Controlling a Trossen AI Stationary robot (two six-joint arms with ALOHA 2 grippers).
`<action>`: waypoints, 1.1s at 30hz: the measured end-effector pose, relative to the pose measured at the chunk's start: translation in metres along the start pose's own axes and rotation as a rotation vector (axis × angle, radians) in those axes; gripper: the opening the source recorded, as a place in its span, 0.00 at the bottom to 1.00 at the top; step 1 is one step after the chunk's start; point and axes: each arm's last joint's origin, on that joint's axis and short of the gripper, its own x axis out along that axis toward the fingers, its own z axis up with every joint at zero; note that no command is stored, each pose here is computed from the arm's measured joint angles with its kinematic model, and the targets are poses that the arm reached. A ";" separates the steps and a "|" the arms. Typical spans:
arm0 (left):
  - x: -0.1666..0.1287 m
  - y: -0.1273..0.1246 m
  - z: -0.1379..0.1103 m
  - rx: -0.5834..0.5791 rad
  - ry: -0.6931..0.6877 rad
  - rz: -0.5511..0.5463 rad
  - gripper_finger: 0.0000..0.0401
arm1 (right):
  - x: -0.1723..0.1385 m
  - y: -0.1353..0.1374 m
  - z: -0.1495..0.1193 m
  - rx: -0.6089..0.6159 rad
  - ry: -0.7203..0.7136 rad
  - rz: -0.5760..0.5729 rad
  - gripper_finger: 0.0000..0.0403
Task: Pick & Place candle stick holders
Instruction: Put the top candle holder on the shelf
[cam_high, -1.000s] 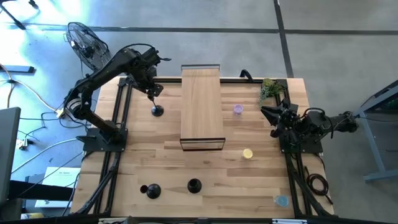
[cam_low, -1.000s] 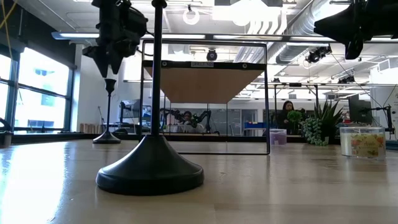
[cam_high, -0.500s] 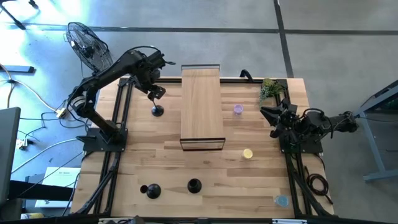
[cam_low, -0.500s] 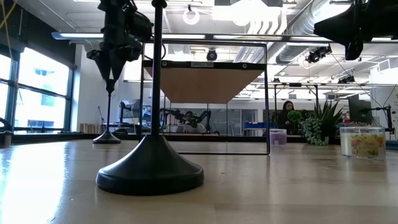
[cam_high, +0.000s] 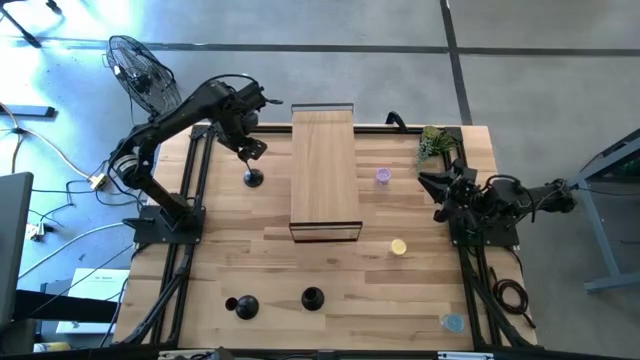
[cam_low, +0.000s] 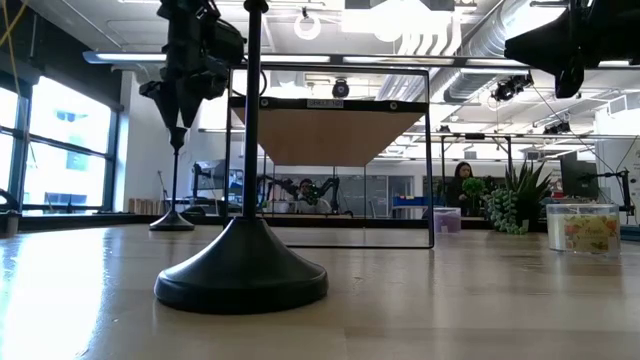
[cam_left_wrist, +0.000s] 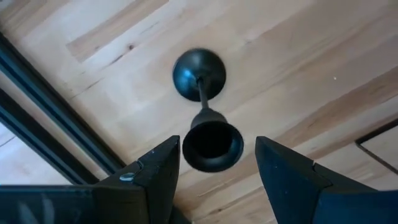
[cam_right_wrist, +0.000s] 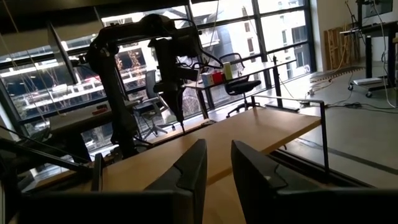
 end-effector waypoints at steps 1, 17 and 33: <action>0.003 0.000 -0.001 -0.001 0.012 0.003 0.51 | 0.000 0.000 0.000 0.000 0.000 0.000 0.17; 0.031 0.001 0.001 -0.001 0.012 -0.003 0.51 | 0.000 0.000 0.000 0.002 0.000 -0.002 0.17; 0.031 0.002 0.000 -0.001 0.021 0.000 0.46 | 0.000 0.000 0.000 0.002 0.003 0.014 0.17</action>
